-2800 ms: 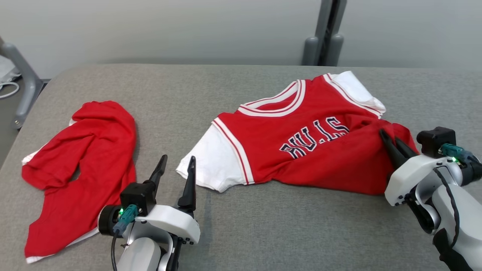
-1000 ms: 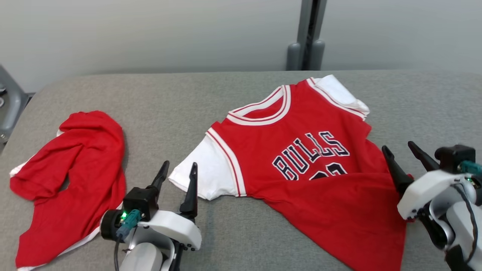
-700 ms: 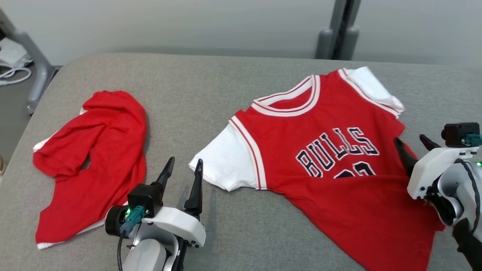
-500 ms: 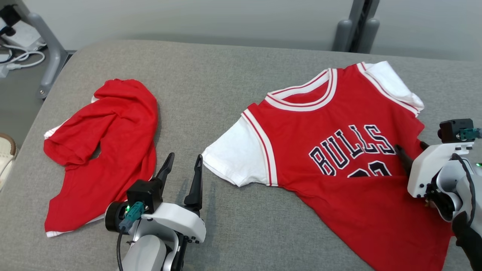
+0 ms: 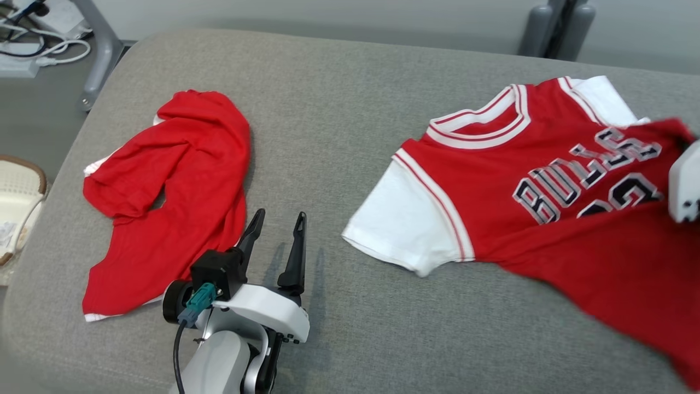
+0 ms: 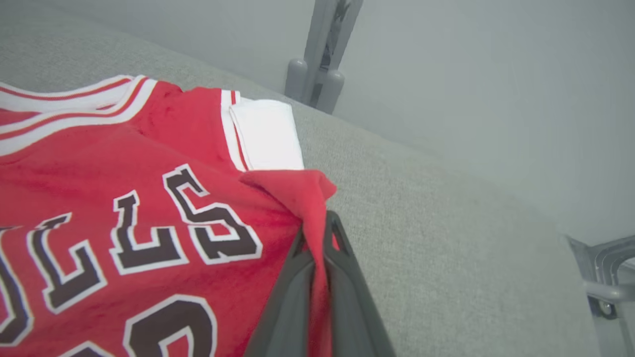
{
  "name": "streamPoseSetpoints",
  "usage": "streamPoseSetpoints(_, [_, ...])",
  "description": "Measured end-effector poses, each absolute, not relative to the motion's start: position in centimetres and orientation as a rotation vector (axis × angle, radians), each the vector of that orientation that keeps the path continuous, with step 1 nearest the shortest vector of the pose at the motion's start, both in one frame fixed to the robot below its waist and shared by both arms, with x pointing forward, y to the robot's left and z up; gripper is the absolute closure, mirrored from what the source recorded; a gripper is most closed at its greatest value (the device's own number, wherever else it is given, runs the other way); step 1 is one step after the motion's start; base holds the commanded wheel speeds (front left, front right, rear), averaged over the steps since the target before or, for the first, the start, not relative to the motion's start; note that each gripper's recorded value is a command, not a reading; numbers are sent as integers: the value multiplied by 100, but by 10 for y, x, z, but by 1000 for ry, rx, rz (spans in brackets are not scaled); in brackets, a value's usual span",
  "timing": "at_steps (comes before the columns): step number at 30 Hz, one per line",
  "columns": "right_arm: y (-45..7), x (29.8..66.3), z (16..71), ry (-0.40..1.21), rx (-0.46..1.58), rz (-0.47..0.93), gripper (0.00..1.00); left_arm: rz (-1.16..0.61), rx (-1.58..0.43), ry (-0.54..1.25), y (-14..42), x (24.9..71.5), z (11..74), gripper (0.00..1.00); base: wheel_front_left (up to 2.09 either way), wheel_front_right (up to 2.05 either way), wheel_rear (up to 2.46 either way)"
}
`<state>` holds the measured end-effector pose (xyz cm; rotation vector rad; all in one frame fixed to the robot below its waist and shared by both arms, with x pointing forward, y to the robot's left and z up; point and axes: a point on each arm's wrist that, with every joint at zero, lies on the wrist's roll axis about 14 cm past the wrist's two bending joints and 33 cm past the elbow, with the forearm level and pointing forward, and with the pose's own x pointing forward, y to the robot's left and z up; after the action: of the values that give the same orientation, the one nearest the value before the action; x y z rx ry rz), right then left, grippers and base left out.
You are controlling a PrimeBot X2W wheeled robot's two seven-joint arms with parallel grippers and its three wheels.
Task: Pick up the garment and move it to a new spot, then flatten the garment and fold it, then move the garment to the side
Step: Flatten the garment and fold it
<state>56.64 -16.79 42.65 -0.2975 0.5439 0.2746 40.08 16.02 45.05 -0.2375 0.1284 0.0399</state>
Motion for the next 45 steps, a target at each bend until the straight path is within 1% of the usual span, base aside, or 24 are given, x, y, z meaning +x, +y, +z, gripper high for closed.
streamPoseSetpoints(2, [-163,583,443,481,-382,306,100,50,-237,131,163,401,450,0,0,0,0])
streamPoseSetpoints(4, [-138,605,464,370,-510,394,100,63,-242,135,167,400,448,0,0,0,0])
streamPoseSetpoints(6, [-119,611,468,322,-551,449,100,73,-243,140,171,399,447,0,0,0,0])
streamPoseSetpoints(7, [-114,612,467,322,-555,460,100,80,-244,140,172,399,447,0,0,0,0])
streamPoseSetpoints(8, [-111,611,460,342,-591,479,82,87,-242,141,175,398,447,0,0,0,0])
streamPoseSetpoints(9, [-107,608,451,359,-625,500,0,96,-246,144,177,397,446,0,0,0,0])
streamPoseSetpoints(13, [-98,602,438,402,-567,505,0,107,-246,149,179,395,445,0,0,0,0])
streamPoseSetpoints(17, [-109,589,430,422,-524,484,0,111,-246,145,179,394,446,0,0,0,0])
streamPoseSetpoints(25, [-137,564,446,317,-339,405,0,65,-241,107,166,403,458,0,0,0,0])
streamPoseSetpoints(30, [-169,538,448,300,-246,321,0,18,-244,86,150,407,465,0,0,0,0])
streamPoseSetpoints(33, [-183,529,463,247,-168,274,0,-8,-245,72,141,410,471,0,0,0,0])
streamPoseSetpoints(34, [-197,520,467,222,-116,229,0,-26,-244,67,136,410,473,0,0,0,0])
streamPoseSetpoints(37, [-214,496,453,235,-65,176,0,-40,-242,66,131,410,473,0,0,0,0])
streamPoseSetpoints(42, [-218,461,422,287,-9,129,0,-58,-232,74,126,409,470,0,0,0,0])
streamPoseSetpoints(45, [-220,452,419,283,22,100,0,-70,-224,80,124,408,468,0,0,0,0])
